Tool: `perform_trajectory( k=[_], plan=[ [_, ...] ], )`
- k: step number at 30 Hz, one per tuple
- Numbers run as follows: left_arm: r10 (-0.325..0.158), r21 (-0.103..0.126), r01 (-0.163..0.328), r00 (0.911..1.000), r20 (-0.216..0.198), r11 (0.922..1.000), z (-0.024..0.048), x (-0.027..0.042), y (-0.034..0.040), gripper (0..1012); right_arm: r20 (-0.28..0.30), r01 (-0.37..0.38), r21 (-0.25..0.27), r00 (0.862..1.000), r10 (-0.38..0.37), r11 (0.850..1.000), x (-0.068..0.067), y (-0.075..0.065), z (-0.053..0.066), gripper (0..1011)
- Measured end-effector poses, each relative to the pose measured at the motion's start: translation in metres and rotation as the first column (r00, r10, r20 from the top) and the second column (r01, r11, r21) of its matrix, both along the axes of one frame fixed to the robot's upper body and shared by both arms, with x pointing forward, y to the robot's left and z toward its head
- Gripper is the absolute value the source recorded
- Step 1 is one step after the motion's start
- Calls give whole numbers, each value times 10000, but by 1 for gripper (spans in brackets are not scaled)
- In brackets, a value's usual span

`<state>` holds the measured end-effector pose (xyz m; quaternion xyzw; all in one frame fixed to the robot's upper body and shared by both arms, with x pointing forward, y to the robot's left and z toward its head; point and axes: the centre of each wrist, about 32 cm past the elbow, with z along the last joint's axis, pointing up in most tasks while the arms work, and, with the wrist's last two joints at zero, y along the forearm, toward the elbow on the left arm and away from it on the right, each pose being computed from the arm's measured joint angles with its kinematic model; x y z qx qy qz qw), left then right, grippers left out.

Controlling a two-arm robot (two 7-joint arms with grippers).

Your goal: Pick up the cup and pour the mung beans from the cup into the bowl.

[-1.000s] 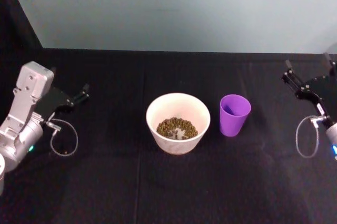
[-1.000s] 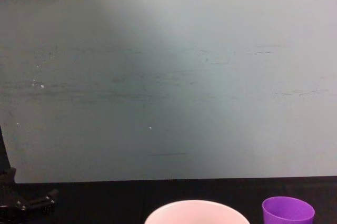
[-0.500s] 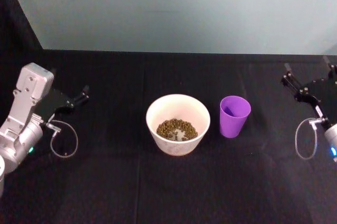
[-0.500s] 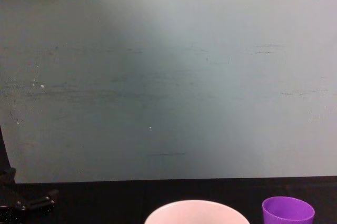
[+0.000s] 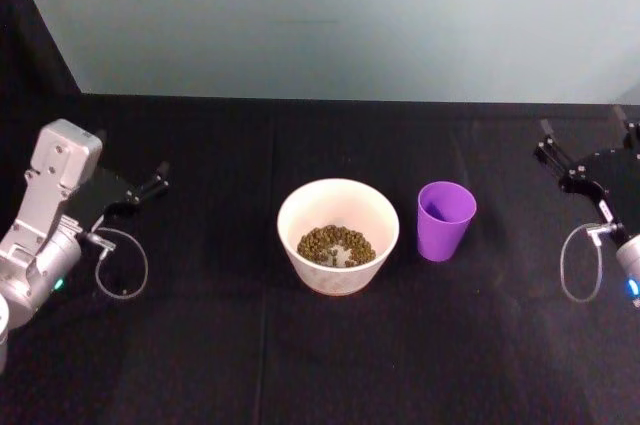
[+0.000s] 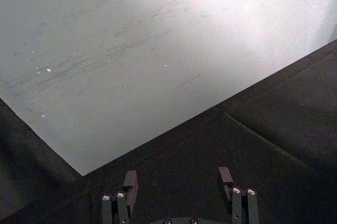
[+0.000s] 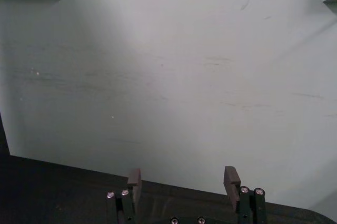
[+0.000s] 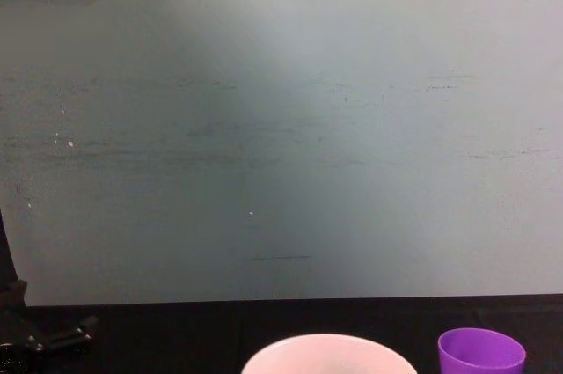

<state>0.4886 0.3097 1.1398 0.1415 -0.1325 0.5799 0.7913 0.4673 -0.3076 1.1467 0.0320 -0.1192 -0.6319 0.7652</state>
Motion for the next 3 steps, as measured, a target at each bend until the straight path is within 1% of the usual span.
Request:
perform_trajectory(
  k=[3],
  plan=[
    [0,0,0,10000,-1,10000,0,0,0,1000,3,4,4,10000,-4,10000,0,0,1,1003]
  ],
)
